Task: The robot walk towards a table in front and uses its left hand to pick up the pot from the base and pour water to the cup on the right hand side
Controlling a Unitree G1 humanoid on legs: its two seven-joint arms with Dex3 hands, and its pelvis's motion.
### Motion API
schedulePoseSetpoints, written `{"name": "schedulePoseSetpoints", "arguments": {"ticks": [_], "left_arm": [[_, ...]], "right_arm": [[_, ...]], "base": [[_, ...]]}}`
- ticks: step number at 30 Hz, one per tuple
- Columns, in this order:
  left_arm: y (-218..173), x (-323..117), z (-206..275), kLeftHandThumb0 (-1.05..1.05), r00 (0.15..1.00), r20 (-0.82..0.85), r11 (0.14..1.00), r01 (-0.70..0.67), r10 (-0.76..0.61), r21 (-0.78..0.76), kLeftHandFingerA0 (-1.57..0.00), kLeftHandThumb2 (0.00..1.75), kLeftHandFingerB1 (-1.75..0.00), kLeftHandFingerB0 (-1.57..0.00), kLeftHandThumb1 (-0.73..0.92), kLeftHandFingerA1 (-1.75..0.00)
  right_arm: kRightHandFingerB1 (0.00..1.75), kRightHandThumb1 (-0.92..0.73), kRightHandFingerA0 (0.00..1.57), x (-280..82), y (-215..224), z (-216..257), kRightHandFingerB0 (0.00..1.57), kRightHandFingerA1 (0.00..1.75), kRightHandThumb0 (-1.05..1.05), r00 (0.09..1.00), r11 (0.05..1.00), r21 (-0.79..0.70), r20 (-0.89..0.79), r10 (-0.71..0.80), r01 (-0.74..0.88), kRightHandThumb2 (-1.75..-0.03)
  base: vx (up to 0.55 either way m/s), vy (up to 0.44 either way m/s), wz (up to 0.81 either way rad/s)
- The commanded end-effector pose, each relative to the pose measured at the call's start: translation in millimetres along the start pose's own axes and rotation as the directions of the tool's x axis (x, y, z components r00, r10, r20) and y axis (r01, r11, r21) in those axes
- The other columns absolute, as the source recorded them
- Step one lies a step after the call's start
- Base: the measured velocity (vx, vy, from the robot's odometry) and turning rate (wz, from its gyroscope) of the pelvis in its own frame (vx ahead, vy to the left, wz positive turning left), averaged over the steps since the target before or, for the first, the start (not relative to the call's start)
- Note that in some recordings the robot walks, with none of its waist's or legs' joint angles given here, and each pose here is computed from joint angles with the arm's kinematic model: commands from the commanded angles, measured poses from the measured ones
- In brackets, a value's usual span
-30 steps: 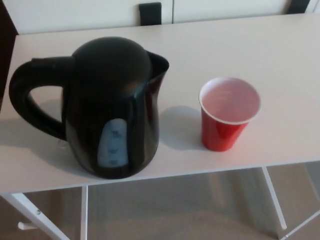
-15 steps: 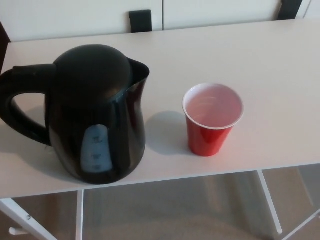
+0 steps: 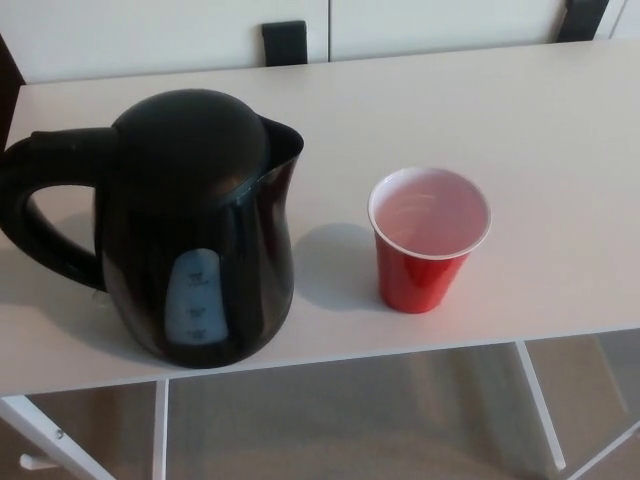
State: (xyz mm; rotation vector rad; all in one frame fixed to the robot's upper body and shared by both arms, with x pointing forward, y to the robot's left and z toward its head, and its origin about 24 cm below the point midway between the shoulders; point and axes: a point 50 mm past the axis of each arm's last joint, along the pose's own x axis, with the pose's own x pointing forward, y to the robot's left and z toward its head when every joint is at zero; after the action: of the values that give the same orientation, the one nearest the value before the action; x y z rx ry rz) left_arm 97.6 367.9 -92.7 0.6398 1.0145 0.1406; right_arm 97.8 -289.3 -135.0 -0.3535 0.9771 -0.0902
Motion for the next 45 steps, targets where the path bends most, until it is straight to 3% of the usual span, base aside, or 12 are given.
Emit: {"name": "schedulePoseSetpoints", "arguments": {"ticks": [1,2,3,11,15,21,30,31,38,39,43,45], "left_arm": [[2.9,-1.5,-1.4,-0.38,1.000,0.014,1.000,-0.018,0.018,-0.001,-0.38,0.60,-0.87,-0.51,0.68,-1.33],[2.9,-1.6,-1.5,-0.38,1.000,0.015,1.000,-0.016,0.017,-0.004,-0.38,0.60,-0.87,-0.51,0.68,-1.33],[3.6,-1.6,-1.8,-0.38,1.000,0.009,1.000,-0.019,0.019,-0.008,-0.43,0.60,-0.49,-0.52,0.67,-1.01],[3.2,-1.2,-0.8,-0.35,1.000,0.014,0.999,-0.019,0.020,-0.047,-0.38,0.59,-0.79,-0.49,0.65,-1.29],[4.7,1.3,4.6,-0.38,0.998,0.008,0.997,-0.060,0.060,-0.048,-0.46,0.59,-0.39,-0.44,0.64,-0.43],[6.8,2.1,7.5,-0.41,0.996,0.014,0.995,-0.090,0.091,-0.043,-0.43,0.80,-0.51,-0.39,0.55,-0.61],[7.5,2.1,7.7,-0.33,0.995,0.017,0.992,-0.096,0.097,-0.077,-0.44,0.58,-0.41,-0.42,0.66,-0.53],[7.6,1.8,7.4,-0.41,0.994,0.017,0.990,-0.109,0.111,-0.093,-0.40,0.78,-0.49,-0.32,0.54,-0.60],[10.8,2.3,10.2,-0.31,0.986,0.020,0.972,-0.158,0.164,-0.174,-0.44,0.59,-0.32,-0.23,0.66,-0.46],[11.4,2.6,10.7,-0.25,0.984,0.015,0.964,-0.171,0.178,-0.204,-0.39,0.93,-0.46,-0.08,0.49,-0.61],[11.3,2.8,11.4,-0.24,0.980,0.014,0.959,-0.193,0.200,-0.210,-0.40,0.93,-0.48,-0.11,0.48,-0.62],[13.3,2.3,13.8,-0.30,0.972,0.032,0.943,-0.218,0.233,-0.253,-0.50,0.59,-0.33,-0.27,0.63,-0.42]], "right_arm": [[0.68,-0.37,0.89,-1.1,-2.8,-3.2,0.61,0.86,-0.59,1.000,1.000,0.017,-0.014,-0.018,0.018,-0.75],[0.68,-0.37,0.89,-1.1,-2.8,-3.2,0.61,0.86,-0.59,1.000,1.000,0.019,-0.014,-0.018,0.019,-0.75],[0.68,-0.38,0.90,-1.3,-2.7,-3.5,0.62,0.87,-0.58,1.000,1.000,0.019,-0.013,-0.017,0.017,-0.75],[0.67,-0.39,0.90,-1.2,-3.0,-3.1,0.61,0.85,-0.60,1.000,1.000,0.008,-0.012,-0.011,0.011,-0.72],[0.68,-0.39,0.92,0.2,-2.8,1.1,0.63,0.85,-0.59,1.000,1.000,-0.009,0.003,-0.011,0.012,-0.73],[0.67,-0.37,0.92,1.6,-1.8,4.0,0.62,0.86,-0.61,1.000,1.000,0.001,0.007,-0.011,0.011,-0.71],[0.72,-0.28,0.92,1.8,-2.7,4.8,0.61,0.89,-0.62,1.000,1.000,0.005,0.010,-0.010,0.010,-0.88],[0.68,-0.38,0.95,1.8,-2.8,4.8,0.64,0.86,-0.62,1.000,1.000,0.008,0.010,-0.011,0.011,-0.73],[0.67,-0.39,0.93,2.8,-3.0,6.7,0.63,0.82,-0.62,1.000,1.000,0.007,0.008,-0.016,0.016,-0.70],[0.68,-0.39,0.93,3.3,-2.9,7.6,0.63,0.84,-0.63,1.000,1.000,0.003,0.009,-0.014,0.014,-0.71],[0.69,-0.39,0.91,2.8,-3.0,7.4,0.62,0.85,-0.61,1.000,1.000,0.023,0.015,-0.013,0.013,-0.72],[0.70,-0.38,0.90,3.2,-2.5,8.8,0.63,0.86,-0.61,1.000,0.999,0.030,0.023,-0.013,0.012,-0.73]], "base": [[0.00,0.000,0.00],[0.00,0.000,0.00],[0.00,0.000,0.00],[0.00,0.000,0.00],[0.00,0.000,0.00],[0.00,0.000,0.00],[0.00,0.000,0.00],[0.00,0.000,0.00],[0.00,0.000,0.00],[0.00,0.000,0.00],[0.00,0.000,0.00],[0.00,0.000,0.00]]}}
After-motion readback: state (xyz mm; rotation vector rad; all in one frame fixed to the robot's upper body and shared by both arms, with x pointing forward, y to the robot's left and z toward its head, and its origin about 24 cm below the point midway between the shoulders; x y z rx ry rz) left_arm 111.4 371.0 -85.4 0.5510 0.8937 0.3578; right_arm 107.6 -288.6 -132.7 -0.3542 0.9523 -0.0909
